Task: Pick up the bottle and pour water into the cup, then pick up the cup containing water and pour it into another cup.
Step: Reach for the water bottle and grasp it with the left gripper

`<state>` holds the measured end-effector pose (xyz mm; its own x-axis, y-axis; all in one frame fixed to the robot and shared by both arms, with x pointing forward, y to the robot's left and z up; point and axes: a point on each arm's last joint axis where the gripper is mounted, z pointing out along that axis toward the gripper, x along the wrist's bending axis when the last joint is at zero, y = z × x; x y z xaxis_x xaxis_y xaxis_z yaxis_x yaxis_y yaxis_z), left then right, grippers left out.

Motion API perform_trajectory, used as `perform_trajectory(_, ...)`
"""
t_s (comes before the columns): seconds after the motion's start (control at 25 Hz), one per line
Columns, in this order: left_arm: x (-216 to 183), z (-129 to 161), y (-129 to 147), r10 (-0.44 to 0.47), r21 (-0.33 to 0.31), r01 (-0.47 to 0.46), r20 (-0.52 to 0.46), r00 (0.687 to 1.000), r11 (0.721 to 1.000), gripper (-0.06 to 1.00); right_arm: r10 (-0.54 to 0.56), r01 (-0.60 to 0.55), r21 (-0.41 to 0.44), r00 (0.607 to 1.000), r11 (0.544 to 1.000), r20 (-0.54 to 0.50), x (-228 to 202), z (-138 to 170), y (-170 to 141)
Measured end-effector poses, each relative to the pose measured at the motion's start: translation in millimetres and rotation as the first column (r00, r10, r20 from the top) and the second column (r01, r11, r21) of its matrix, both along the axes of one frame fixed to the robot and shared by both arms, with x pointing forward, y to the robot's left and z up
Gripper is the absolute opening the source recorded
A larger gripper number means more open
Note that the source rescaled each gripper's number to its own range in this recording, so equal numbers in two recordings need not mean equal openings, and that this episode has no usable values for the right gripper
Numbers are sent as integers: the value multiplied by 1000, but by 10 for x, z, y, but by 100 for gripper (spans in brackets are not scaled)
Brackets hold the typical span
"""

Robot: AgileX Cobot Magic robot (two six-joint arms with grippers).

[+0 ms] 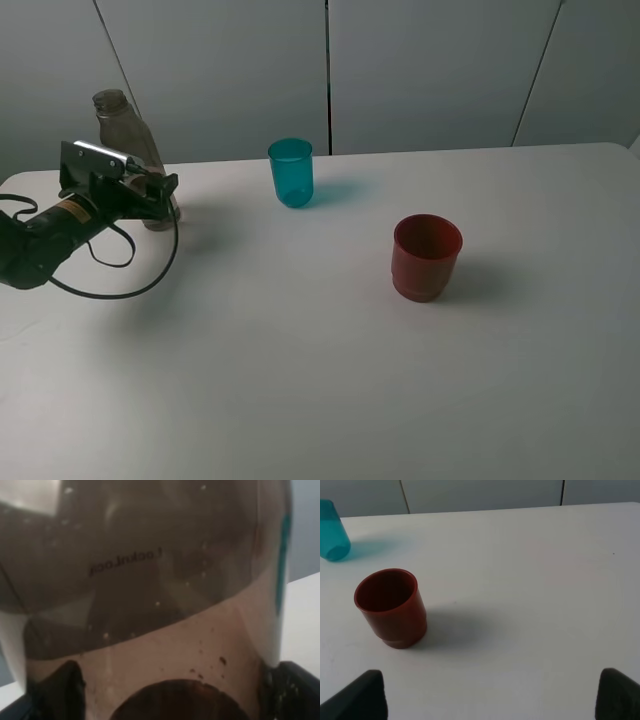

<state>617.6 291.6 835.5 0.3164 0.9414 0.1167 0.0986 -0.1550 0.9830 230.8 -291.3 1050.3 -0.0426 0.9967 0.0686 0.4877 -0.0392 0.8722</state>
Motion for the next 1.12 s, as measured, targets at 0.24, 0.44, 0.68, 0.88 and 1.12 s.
perform_trajectory(0.24, 36, 3, -1, -4, 2, 4, 10, 1000, 1000, 100, 0, 0, 0, 1000, 1000, 0, 0, 0, 0)
perform_trajectory(0.44, 36, 3, -1, -4, 5, 4, 11, 1000, 1000, 100, -3, 3, 5, 1000, 1000, 0, 0, 0, 0)
perform_trajectory(0.68, 36, 3, -1, -5, 9, 5, 12, 1000, 1000, 100, -3, 3, 5, 1000, 1000, 0, 0, 0, 0)
perform_trajectory(0.88, 35, 4, -4, -8, 7, 8, 13, 1000, 1000, 17, -3, 3, 5, 1000, 1000, 0, 0, 0, 0)
perform_trajectory(1.12, 34, 4, -7, -12, 8, 12, 13, 1000, 1000, 16, 0, 0, 0, 1000, 1000, 0, 0, 0, 0)
